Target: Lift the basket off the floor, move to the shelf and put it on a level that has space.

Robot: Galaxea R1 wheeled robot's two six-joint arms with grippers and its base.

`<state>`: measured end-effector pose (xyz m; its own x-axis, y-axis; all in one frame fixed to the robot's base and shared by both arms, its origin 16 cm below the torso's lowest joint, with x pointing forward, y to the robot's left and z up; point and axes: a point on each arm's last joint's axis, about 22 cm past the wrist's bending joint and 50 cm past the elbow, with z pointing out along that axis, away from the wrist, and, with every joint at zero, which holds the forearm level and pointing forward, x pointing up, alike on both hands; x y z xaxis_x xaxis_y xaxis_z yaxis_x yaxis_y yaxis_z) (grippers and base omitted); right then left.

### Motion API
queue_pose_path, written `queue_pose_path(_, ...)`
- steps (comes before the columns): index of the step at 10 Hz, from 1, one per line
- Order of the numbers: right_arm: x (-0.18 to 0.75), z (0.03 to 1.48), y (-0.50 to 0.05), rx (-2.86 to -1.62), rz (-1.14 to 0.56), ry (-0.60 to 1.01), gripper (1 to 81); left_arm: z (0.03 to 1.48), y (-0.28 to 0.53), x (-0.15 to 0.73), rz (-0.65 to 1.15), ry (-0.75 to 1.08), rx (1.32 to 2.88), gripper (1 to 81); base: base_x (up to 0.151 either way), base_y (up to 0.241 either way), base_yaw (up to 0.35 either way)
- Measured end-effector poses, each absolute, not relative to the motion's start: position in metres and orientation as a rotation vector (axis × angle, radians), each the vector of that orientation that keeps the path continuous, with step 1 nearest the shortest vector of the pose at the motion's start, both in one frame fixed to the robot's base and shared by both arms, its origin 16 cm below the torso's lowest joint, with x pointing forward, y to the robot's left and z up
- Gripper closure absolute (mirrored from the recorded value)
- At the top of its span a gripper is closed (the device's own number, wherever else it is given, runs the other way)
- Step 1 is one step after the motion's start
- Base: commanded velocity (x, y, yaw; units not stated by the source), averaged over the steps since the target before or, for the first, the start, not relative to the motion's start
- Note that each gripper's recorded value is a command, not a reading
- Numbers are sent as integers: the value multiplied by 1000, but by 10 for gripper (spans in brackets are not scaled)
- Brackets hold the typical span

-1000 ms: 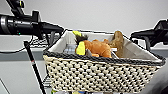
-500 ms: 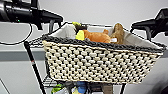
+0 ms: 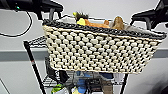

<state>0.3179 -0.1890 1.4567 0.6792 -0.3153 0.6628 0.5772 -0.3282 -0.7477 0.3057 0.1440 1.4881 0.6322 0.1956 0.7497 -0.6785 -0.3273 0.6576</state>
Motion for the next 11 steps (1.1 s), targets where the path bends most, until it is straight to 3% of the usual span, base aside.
queue_pose_path(11, 387, 1532, -179, -1675, -998, -174, 811, 1554, 150, 369, 1009, -301, 1675, 811, 0, 0, 0)
